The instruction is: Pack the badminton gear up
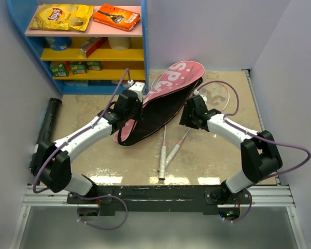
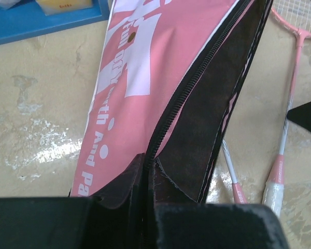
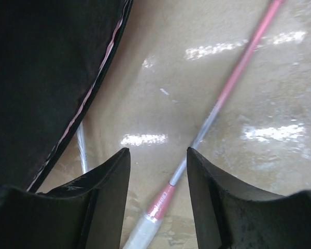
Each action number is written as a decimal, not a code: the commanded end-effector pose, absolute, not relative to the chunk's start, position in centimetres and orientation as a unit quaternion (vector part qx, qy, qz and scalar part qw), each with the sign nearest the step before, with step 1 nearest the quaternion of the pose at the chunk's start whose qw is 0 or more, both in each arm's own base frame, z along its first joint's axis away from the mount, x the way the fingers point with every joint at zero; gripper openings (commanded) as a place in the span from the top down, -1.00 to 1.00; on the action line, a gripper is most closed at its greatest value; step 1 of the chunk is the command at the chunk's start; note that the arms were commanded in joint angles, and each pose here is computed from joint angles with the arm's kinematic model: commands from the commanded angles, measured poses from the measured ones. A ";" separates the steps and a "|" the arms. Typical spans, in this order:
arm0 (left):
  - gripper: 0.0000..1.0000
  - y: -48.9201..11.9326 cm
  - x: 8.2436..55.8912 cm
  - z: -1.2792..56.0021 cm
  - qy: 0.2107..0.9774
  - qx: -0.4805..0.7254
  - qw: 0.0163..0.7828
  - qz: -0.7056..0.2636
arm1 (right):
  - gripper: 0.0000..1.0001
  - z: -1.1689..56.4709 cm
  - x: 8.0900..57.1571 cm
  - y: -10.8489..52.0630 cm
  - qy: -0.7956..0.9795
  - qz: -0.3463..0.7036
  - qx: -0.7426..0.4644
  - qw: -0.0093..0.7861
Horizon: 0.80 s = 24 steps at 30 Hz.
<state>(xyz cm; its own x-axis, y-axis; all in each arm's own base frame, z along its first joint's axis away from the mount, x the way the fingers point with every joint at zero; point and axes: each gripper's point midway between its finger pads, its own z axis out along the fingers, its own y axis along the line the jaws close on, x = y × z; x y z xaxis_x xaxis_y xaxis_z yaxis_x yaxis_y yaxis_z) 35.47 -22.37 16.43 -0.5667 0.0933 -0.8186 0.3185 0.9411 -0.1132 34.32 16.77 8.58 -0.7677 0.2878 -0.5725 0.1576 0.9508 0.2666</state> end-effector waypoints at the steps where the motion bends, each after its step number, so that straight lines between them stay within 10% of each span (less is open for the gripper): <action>1: 1.00 -23.0 37.9 20.7 0.848 0.086 0.486 -0.195 | 0.00 9.1 35.6 19.8 0.927 0.147 0.104 0.329; 24: 1.00 -21.0 39.4 21.7 0.840 0.070 0.485 -0.232 | 0.01 6.3 35.5 25.8 0.930 0.155 0.059 0.329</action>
<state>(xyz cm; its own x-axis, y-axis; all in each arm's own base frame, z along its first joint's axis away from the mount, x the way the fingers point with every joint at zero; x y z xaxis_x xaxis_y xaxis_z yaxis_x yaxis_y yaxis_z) 37.87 -20.34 18.25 -0.6042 -0.0473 -0.7954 0.3071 0.9073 -0.2872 34.13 24.67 5.64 -0.8090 0.1834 -0.5584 0.0015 0.9507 0.3101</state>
